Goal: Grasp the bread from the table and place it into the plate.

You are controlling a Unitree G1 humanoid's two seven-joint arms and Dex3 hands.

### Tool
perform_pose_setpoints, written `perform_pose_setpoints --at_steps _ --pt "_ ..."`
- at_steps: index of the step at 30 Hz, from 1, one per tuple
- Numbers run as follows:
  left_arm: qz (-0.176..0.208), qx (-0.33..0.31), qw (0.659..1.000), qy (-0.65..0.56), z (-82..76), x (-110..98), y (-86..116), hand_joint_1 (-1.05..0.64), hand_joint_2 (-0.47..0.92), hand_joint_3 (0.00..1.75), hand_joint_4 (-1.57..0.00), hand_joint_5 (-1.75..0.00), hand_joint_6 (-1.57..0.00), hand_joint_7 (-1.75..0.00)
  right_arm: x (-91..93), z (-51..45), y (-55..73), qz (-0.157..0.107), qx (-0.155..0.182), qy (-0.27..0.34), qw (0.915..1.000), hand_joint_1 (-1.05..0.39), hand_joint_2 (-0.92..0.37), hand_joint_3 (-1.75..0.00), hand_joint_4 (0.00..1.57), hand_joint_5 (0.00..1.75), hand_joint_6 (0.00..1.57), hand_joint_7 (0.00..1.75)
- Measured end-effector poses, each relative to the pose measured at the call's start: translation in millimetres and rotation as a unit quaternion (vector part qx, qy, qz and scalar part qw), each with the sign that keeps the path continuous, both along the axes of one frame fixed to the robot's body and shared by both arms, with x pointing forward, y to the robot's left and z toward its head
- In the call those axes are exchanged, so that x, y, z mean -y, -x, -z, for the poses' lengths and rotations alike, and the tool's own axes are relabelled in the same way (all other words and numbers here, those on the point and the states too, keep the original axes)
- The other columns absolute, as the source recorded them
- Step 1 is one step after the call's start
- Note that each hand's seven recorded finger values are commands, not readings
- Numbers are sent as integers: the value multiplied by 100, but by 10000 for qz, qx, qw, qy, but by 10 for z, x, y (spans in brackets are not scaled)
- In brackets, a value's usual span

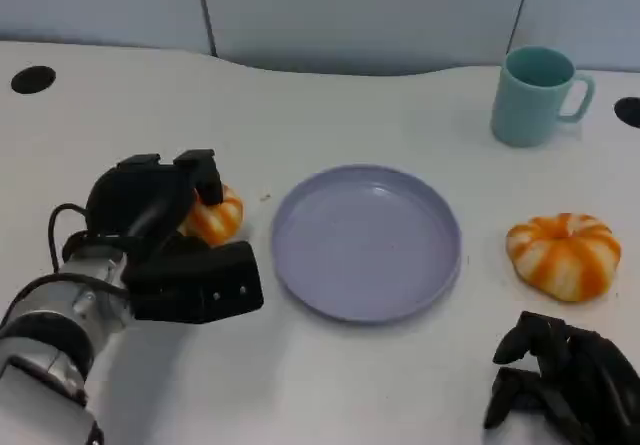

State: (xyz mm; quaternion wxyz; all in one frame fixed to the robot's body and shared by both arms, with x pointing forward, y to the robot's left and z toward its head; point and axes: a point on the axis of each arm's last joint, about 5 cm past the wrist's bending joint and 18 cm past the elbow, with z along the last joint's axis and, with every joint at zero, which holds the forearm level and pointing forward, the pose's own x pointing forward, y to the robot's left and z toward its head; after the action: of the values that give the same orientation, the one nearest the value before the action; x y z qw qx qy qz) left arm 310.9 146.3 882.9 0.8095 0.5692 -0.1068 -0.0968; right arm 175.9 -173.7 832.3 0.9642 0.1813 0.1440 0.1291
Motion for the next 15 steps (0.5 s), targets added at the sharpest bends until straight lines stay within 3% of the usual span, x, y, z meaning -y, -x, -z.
perform_pose_setpoints --at_steps 6,8,15 --pt "590 613 9963 134 -275 151 -146 -11 55 88 -84 -175 -65 -175 -12 -2 -4 -30 4 8 10000 -41 -92 -47 118 118 110 110" --pt "831 858 9928 120 -356 223 -181 -14 51 104 -86 -175 -66 -175 -15 -2 -5 -34 5 -4 10000 -41 -92 -47 117 118 110 109" --pt "1686 1089 9790 352 -384 505 -138 -19 54 116 -88 -175 -72 -175 -16 -2 -6 -58 14 -13 10000 -41 -92 -46 118 116 110 108"
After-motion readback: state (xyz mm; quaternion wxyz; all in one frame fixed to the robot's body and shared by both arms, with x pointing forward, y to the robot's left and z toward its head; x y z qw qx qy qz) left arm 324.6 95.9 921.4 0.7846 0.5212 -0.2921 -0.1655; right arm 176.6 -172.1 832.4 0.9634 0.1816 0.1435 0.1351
